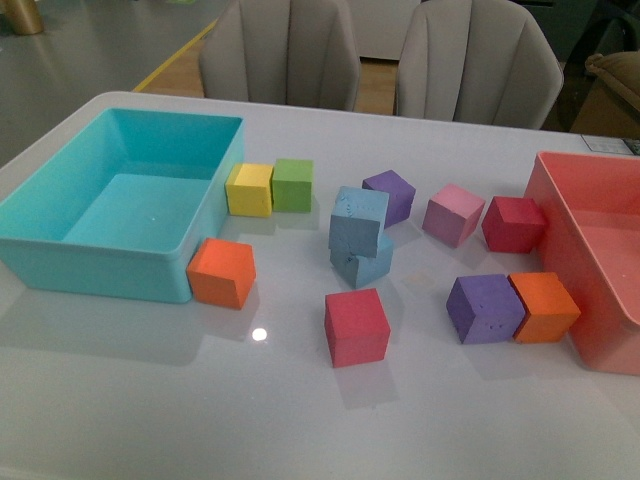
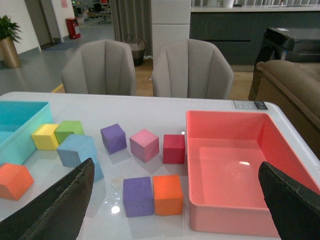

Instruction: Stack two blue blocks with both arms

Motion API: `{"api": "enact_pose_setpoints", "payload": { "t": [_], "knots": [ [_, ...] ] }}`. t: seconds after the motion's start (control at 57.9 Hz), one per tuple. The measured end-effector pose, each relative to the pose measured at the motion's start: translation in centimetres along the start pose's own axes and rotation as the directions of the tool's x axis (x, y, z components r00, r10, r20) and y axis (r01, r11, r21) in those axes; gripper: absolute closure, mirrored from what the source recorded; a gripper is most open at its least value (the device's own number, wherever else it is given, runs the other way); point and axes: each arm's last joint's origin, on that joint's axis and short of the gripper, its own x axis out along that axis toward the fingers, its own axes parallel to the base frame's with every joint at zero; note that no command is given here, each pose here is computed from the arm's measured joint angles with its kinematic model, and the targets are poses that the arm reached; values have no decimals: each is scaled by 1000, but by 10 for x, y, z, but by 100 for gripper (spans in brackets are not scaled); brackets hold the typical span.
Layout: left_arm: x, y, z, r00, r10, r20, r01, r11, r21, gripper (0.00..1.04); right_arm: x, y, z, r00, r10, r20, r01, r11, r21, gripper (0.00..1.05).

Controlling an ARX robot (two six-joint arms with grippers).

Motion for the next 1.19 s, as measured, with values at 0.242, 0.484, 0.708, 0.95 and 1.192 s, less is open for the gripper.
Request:
{"api": "enact_pose_setpoints", "payload": {
  "t": [0.242,0.484,0.708,0.95,1.192],
  "knots": [
    [-11,0,-4,1000,0,-27,0,1000,0,103,0,0,0,1000,0,0,0,1000,0,9],
    [-14,0,-3,1000,0,-5,0,1000,0,103,0,0,0,1000,0,0,0,1000,0,9],
    [-14,0,-3,1000,0,-5,0,1000,0,103,0,0,0,1000,0,0,0,1000,0,9],
    [-14,0,-3,1000,0,-5,0,1000,0,57,0,0,0,1000,0,0,0,1000,0,9],
    [-14,0,-3,1000,0,-5,0,1000,0,11,0,0,0,1000,0,0,0,1000,0,9]
  ]
}}
